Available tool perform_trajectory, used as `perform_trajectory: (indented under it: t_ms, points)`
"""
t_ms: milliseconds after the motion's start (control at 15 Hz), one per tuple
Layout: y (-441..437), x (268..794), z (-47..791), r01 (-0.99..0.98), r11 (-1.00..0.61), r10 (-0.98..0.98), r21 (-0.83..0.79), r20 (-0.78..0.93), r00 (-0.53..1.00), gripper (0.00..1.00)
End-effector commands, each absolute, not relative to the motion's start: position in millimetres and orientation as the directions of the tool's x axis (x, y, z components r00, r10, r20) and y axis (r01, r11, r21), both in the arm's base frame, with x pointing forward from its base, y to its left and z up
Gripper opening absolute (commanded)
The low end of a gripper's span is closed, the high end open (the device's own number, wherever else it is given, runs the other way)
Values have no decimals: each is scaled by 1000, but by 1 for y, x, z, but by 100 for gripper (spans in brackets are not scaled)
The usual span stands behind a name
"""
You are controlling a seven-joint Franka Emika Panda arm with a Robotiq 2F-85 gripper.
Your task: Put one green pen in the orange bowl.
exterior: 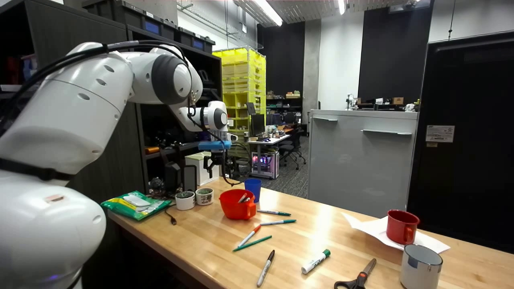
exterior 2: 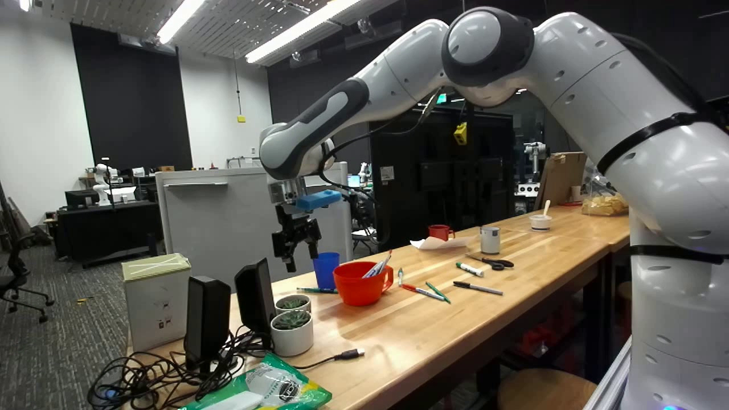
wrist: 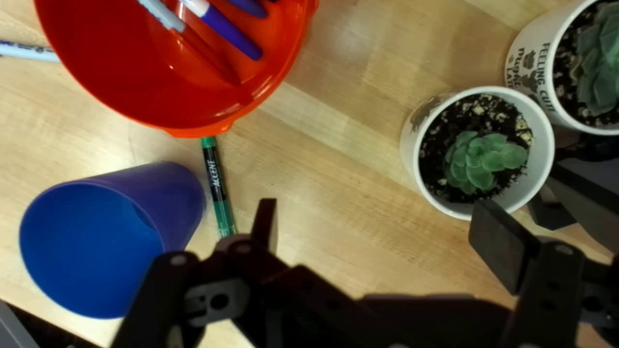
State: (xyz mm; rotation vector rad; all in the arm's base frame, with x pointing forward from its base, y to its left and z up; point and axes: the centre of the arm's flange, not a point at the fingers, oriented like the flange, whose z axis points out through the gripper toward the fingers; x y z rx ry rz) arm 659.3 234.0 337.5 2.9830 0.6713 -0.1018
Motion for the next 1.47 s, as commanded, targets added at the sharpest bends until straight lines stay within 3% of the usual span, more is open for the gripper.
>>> perform_trajectory:
  t_ms: [0,1400]
  points:
    - [228,683,333,425,-904,422,47,-71,904,100]
    - [197,724,295,352,-933,349,67,-60,935,100]
